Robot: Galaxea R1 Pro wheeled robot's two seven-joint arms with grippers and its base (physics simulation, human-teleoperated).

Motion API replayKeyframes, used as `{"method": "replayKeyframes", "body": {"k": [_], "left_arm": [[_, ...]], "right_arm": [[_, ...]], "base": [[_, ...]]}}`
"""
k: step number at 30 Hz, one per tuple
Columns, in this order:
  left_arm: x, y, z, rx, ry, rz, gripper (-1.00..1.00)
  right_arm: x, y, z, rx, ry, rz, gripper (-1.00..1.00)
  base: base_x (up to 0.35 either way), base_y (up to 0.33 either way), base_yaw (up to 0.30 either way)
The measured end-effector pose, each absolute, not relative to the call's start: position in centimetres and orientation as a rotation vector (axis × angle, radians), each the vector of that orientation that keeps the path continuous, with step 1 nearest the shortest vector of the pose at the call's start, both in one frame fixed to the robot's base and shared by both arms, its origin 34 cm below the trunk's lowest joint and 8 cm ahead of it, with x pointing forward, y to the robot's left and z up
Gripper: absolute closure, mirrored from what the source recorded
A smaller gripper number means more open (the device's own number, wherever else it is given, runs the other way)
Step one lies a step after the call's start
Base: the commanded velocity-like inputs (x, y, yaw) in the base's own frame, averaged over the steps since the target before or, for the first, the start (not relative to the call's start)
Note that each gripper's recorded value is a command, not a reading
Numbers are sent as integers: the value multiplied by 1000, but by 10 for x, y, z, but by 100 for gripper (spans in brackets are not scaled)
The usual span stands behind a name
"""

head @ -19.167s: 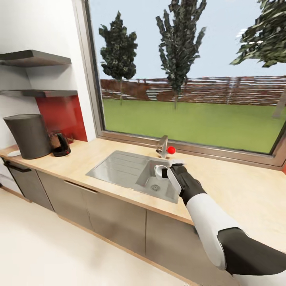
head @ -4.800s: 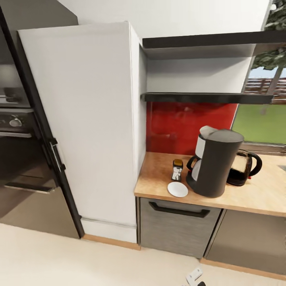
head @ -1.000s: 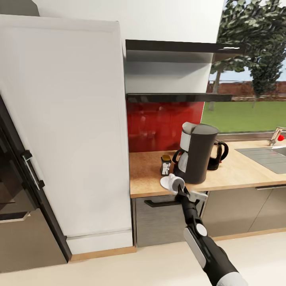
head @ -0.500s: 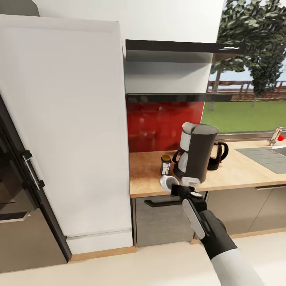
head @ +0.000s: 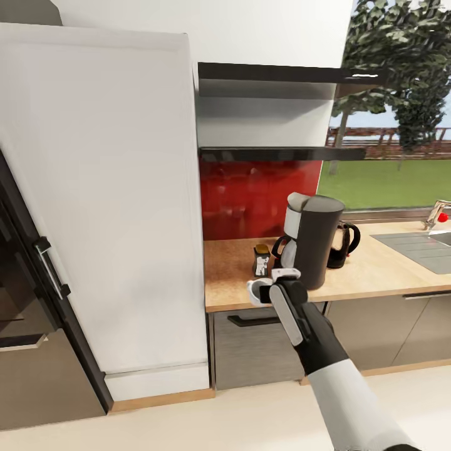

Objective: Set up a coffee station on the kitchen countertop: keep the coffee maker on the countertop, move the bottle of coffee from the kitchen shelf to the counter next to the coffee maker, place a paper coffee filter on top of the coffee maker, put the saucer next to the coffee maker with the coffee cup on the saucer, and place the electric kettle next to the coffee maker.

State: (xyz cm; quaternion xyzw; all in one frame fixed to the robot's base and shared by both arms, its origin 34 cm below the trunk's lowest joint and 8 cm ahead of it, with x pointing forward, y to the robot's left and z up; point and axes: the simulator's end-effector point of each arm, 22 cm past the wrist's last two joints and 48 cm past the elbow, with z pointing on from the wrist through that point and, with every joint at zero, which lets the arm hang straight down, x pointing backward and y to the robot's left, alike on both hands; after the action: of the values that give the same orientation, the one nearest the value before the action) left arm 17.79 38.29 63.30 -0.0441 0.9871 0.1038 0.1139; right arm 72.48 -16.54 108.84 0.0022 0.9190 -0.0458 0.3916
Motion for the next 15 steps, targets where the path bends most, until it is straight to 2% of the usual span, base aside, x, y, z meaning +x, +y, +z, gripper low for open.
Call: {"method": "replayKeyframes", "body": {"k": [15], "left_arm": [[135, 411, 638, -116, 2941, 391, -100]], "right_arm": [[701, -173, 1004, -27, 2546, -188, 100]], "base": [[0, 0, 0]]}}
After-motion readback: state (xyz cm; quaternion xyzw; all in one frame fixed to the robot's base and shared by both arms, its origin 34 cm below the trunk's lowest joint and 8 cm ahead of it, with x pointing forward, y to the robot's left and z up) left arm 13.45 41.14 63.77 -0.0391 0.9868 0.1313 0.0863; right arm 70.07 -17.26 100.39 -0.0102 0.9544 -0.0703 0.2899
